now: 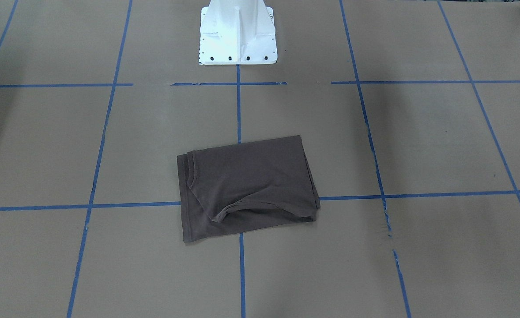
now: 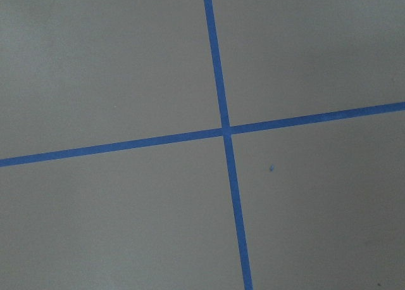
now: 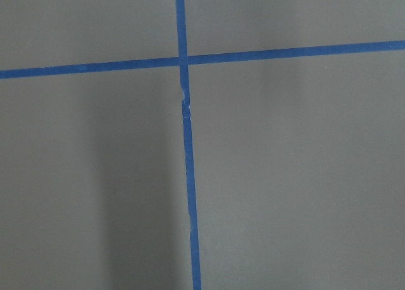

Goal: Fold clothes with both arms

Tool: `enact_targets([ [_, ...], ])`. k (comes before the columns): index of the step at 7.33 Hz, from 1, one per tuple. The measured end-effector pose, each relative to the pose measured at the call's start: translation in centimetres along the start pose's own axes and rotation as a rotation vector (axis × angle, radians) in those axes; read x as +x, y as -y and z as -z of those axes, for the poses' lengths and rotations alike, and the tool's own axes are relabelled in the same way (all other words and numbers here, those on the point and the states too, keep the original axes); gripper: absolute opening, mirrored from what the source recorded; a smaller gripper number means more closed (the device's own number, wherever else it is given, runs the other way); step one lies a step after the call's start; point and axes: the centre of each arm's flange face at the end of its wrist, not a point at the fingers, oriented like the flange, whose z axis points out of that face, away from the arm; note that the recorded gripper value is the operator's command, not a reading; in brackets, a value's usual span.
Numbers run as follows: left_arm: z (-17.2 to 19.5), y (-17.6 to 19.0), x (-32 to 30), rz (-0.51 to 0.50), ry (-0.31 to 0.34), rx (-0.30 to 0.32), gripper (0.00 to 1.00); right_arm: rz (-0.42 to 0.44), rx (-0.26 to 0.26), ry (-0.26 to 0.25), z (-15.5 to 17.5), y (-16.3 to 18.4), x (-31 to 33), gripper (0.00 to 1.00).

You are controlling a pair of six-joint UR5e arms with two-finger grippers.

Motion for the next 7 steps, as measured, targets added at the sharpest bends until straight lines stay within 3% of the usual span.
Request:
enact_targets([
  [3,0.0,-0.2,0.0,0.0,0.001,-0.002,1.0,0.024,0.025,-0.003,-2.4,0.9,0.9,1.0],
  [7,0.0,-0.2,0.0,0.001,0.001,-0.002,1.0,0.026,0.08,0.003,-2.1,1.5,0.3,1.0],
])
